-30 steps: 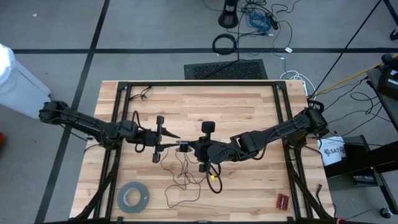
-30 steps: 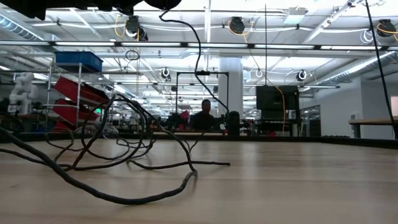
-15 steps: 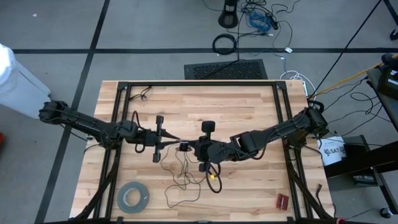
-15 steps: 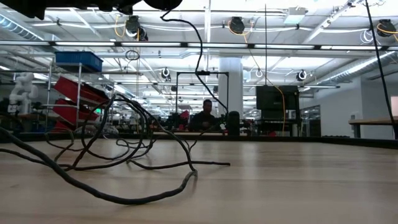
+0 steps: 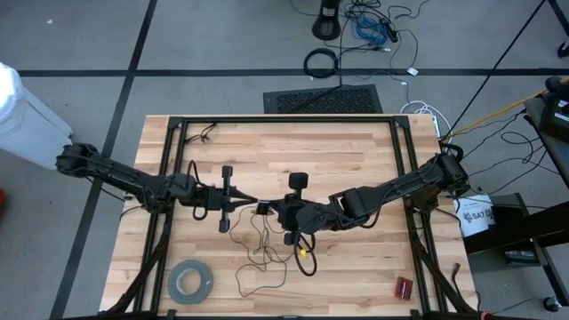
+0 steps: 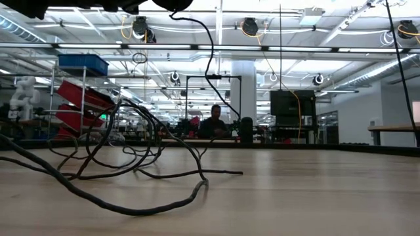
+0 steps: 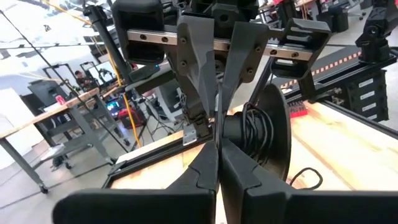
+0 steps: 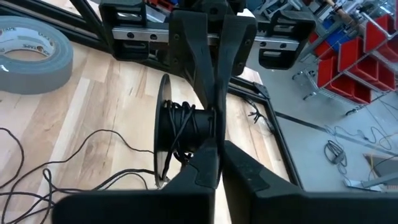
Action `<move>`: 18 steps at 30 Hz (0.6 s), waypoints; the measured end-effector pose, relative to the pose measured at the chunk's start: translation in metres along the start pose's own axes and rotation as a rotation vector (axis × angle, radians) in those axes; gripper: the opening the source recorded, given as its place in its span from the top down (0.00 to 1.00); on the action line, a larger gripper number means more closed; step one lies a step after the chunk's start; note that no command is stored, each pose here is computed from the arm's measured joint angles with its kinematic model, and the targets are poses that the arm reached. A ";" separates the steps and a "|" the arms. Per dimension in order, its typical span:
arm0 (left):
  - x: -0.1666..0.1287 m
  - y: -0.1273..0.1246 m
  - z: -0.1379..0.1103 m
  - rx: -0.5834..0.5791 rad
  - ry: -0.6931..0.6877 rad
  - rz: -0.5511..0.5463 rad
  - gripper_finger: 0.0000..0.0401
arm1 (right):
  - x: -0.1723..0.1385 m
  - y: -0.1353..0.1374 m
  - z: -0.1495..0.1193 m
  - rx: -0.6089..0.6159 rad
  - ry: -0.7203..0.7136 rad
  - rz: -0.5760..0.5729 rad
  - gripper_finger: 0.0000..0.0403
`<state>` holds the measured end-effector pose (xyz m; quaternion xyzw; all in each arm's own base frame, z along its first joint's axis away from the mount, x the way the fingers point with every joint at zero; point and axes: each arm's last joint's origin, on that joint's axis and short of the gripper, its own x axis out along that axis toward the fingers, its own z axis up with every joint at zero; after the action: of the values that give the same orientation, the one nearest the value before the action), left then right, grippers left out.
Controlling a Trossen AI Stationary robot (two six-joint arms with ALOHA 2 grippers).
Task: Coil cords
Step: Uncoil the black wire from the spool
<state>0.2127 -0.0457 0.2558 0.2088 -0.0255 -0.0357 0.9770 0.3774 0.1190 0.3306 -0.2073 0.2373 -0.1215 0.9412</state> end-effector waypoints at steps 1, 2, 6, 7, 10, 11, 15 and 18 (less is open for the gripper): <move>0.000 -0.001 0.000 0.004 -0.001 0.000 0.99 | -0.001 0.001 0.000 -0.004 0.001 -0.013 0.94; -0.001 -0.001 0.001 0.009 -0.002 0.000 0.99 | -0.004 0.003 0.000 -0.012 0.004 -0.026 0.92; -0.005 -0.003 0.008 0.047 -0.034 -0.013 0.99 | -0.023 0.004 0.004 -0.001 0.004 -0.063 0.84; -0.007 -0.004 0.010 0.060 -0.046 -0.017 0.99 | -0.030 0.003 0.006 0.019 -0.005 -0.065 0.82; -0.013 -0.007 0.017 0.124 -0.085 -0.033 0.99 | -0.049 0.006 0.011 0.118 -0.035 -0.033 0.77; -0.015 -0.009 0.020 0.157 -0.099 -0.042 0.99 | -0.053 0.010 0.010 0.156 -0.030 -0.013 0.76; -0.024 -0.017 0.030 0.306 -0.160 -0.076 1.00 | -0.057 0.038 0.003 0.284 0.011 0.086 0.73; -0.028 -0.022 0.035 0.414 -0.199 -0.091 1.00 | -0.047 0.065 -0.001 0.338 0.012 0.111 0.72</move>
<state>0.1812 -0.0782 0.2776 0.4010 -0.1193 -0.0939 0.9034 0.3447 0.1918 0.3193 -0.0320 0.2302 -0.1086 0.9665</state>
